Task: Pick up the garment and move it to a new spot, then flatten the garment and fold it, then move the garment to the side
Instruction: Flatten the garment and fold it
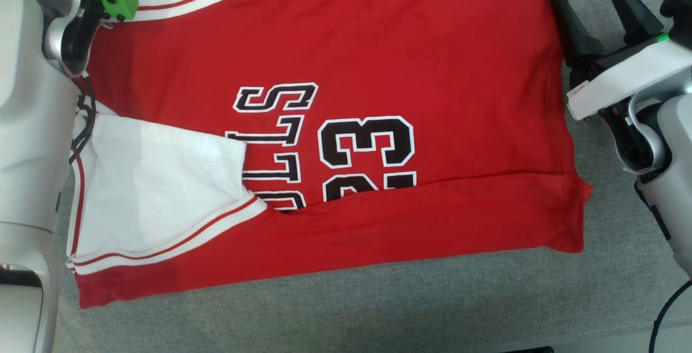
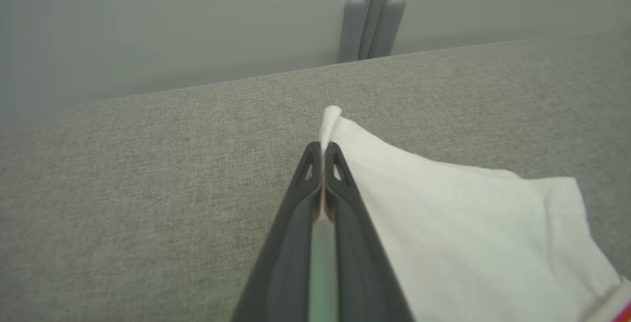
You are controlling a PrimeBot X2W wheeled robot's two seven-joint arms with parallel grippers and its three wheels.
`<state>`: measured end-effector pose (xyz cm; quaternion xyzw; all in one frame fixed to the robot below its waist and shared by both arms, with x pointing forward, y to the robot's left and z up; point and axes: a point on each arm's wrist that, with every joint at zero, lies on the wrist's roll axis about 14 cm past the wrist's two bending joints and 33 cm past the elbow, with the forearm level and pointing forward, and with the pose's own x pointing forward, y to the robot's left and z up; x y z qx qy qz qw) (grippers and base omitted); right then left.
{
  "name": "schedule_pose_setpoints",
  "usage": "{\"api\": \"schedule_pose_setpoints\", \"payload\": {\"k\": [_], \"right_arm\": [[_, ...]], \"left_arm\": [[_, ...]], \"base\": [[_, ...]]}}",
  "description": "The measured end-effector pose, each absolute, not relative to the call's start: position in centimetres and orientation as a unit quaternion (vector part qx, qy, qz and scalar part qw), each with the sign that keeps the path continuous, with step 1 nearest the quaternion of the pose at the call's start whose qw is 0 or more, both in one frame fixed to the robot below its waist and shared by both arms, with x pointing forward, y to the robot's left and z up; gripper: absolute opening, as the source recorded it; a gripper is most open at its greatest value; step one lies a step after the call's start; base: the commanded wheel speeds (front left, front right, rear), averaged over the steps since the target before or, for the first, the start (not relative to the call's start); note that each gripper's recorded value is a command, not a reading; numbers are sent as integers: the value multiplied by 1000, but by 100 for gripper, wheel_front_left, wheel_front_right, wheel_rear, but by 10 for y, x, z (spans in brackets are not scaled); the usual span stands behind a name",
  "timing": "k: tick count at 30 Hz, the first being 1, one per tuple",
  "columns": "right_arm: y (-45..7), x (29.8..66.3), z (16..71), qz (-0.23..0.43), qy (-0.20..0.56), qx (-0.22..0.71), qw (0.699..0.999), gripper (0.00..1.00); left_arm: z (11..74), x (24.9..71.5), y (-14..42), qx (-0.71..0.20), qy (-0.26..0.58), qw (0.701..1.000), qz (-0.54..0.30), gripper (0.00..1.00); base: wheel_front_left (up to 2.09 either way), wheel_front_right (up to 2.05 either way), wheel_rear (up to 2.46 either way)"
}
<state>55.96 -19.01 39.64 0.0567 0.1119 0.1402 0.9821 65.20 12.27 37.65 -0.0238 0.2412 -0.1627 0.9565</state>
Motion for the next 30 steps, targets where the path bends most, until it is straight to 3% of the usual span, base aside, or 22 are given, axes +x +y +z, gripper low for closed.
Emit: {"api": "schedule_pose_setpoints", "payload": {"k": [3,4,7,19,30], "right_arm": [[-186,565,384,151,143,54,977,100],[-184,565,380,156,157,54,974,63],[-179,568,376,168,178,53,968,0],[-187,582,435,179,79,42,980,0],[-182,549,450,190,58,61,978,0]], "left_arm": [[380,652,125,-23,233,958,-163,0],[380,652,125,-22,231,959,-164,0],[383,651,126,-26,222,960,-165,0],[455,656,128,-50,86,980,-173,0],[466,596,149,-118,38,980,-155,0]], "base": [[0,0,0],[0,0,0],[0,0,0],[0,0,0],[0,0,0]]}}
